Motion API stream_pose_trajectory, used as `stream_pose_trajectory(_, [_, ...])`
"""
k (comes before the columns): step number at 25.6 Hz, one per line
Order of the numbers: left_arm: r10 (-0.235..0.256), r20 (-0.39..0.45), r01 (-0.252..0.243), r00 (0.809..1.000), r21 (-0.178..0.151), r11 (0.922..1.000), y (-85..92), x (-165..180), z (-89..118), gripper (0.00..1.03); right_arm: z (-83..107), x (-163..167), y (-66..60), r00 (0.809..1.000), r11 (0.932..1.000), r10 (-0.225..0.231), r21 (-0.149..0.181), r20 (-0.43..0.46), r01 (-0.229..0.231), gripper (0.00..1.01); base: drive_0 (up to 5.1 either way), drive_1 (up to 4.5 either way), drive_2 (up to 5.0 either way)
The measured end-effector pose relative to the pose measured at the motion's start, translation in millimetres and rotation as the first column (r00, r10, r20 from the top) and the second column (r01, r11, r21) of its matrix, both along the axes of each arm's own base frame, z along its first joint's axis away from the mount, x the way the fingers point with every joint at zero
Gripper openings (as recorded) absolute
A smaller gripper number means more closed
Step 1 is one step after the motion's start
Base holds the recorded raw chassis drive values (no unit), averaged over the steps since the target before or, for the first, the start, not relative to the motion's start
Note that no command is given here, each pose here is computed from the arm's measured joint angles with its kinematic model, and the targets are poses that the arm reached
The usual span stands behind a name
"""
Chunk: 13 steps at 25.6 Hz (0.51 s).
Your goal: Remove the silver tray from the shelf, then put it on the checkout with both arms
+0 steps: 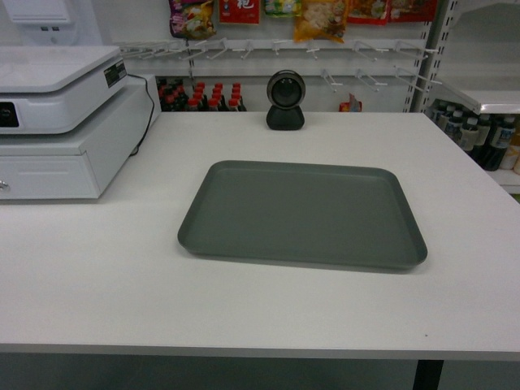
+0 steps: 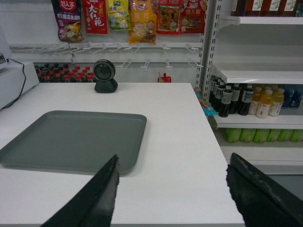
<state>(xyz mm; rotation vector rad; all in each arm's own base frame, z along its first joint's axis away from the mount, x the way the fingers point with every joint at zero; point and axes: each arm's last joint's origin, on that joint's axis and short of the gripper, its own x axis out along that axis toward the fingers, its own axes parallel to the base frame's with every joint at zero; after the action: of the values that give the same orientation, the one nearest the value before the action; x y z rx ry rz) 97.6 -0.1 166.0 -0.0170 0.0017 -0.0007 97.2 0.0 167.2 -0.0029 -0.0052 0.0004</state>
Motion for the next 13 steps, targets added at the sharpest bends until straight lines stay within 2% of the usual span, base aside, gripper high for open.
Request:
stream_pose_trajectory(1, [0.0,0.0,0.0,1.0,0.0,1.0,0.0,0.0,0.0,0.83,0.0,0.0,0.0,1.0,1.0,0.0,0.0,0.0,0.0,0.79,0.0,0.0,0.0])
stream_pose_trajectory(4, [0.0,0.0,0.0,1.0,0.001,1.0,0.0,0.0,0.0,0.99,0.0,0.0,0.0,1.0,1.0,0.0,0.002,0.0,0.0,1.0,0.0,0.0,0.0])
stream_pose_trajectory(6, [0.0,0.0,0.0,1.0,0.0,1.0,0.0,0.0,0.0,0.98,0.0,0.0,0.0,1.0,1.0,0.0,0.002,0.0,0.0,0.97,0.0,0.0,0.0])
stream_pose_trajectory(13, [0.0,0.0,0.0,1.0,0.0,1.0,0.0,0.0,0.0,0.98,0.0,0.0,0.0,1.0,1.0,0.0,0.002,0.0,0.0,0.98,0.0,0.0,0.0])
